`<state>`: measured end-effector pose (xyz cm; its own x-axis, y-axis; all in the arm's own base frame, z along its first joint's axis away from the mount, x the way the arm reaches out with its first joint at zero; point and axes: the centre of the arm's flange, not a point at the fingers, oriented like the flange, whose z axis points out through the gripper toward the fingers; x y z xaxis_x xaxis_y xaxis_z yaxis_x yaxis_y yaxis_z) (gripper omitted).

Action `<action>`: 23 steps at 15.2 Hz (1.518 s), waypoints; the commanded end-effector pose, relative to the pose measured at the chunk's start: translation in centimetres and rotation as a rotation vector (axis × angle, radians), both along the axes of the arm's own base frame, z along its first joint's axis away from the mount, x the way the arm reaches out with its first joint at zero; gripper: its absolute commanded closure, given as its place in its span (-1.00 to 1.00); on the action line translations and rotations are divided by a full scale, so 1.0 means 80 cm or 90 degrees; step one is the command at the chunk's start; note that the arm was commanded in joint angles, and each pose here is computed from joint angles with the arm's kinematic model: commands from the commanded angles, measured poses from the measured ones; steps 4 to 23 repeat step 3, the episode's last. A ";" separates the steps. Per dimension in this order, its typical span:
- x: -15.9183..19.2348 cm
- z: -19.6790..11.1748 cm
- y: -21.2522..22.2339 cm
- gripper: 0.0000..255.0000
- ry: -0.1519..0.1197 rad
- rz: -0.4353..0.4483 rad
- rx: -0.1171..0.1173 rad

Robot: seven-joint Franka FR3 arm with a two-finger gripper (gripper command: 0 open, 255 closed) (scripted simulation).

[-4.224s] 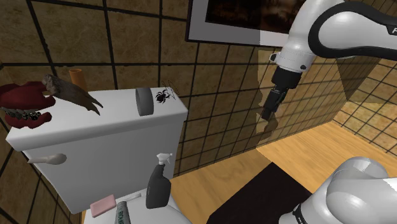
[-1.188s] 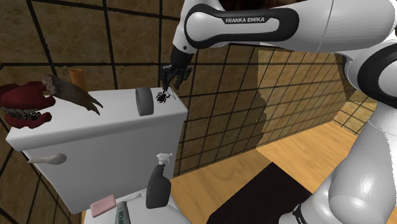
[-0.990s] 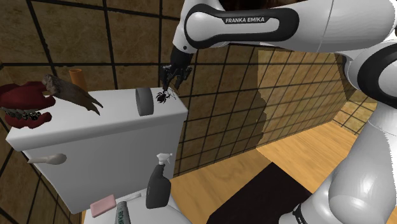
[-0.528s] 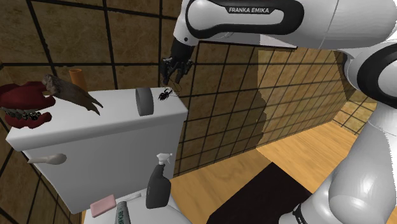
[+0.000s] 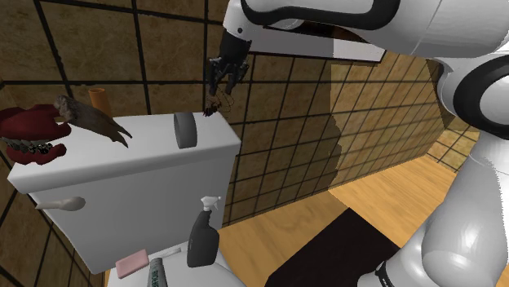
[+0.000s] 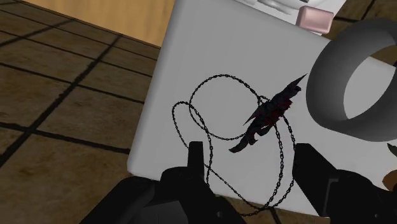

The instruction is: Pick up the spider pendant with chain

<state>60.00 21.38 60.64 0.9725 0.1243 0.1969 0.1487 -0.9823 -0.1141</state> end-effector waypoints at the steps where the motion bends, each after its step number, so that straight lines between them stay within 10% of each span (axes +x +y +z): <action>1: 0.000 0.013 -0.001 1.00 0.000 0.000 0.000; 23: 0.000 0.014 -0.001 1.00 0.000 0.000 0.000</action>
